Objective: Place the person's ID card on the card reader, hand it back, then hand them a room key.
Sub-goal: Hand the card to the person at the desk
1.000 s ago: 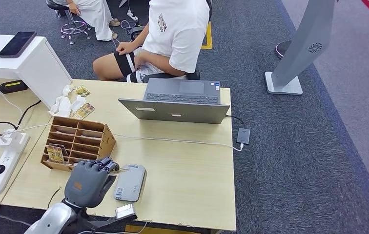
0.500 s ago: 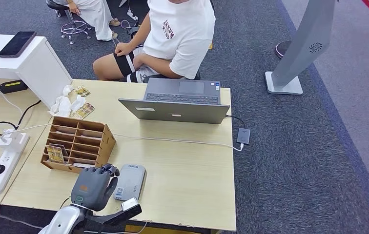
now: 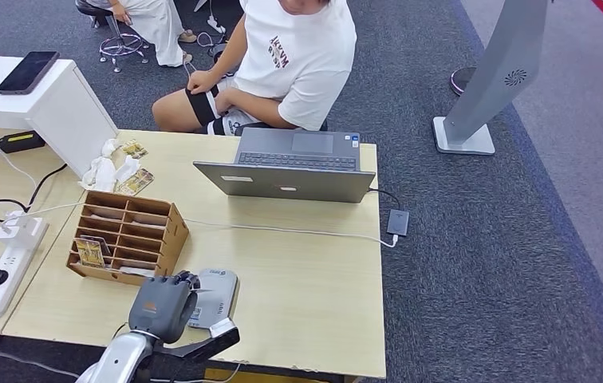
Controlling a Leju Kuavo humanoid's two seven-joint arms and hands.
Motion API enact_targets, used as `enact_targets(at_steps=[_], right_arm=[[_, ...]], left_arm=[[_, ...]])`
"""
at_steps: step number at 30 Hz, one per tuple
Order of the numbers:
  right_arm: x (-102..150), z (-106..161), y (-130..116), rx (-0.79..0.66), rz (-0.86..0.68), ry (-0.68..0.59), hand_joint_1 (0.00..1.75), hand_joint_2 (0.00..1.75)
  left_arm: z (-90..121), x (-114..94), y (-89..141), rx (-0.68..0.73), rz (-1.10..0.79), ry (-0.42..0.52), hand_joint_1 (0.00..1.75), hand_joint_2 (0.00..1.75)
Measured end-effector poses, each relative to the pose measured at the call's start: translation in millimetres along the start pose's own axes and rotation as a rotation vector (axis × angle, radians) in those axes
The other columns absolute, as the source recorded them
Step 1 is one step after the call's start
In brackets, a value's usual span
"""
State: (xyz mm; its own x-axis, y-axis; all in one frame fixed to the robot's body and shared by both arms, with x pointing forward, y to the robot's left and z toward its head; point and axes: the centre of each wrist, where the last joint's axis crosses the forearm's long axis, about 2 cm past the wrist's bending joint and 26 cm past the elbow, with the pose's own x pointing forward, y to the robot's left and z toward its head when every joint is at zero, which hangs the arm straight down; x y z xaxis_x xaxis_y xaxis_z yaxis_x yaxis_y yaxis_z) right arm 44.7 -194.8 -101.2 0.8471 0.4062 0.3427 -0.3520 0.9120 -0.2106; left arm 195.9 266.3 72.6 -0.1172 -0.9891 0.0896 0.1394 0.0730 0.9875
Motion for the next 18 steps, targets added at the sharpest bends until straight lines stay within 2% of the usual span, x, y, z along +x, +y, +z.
enact_targets(at_steps=[18], right_arm=[[5,0,2,0.019,0.059,-0.031,0.0,0.0]], left_arm=[[-4,2,-16,-0.073,-0.052,0.039,1.75,1.75]])
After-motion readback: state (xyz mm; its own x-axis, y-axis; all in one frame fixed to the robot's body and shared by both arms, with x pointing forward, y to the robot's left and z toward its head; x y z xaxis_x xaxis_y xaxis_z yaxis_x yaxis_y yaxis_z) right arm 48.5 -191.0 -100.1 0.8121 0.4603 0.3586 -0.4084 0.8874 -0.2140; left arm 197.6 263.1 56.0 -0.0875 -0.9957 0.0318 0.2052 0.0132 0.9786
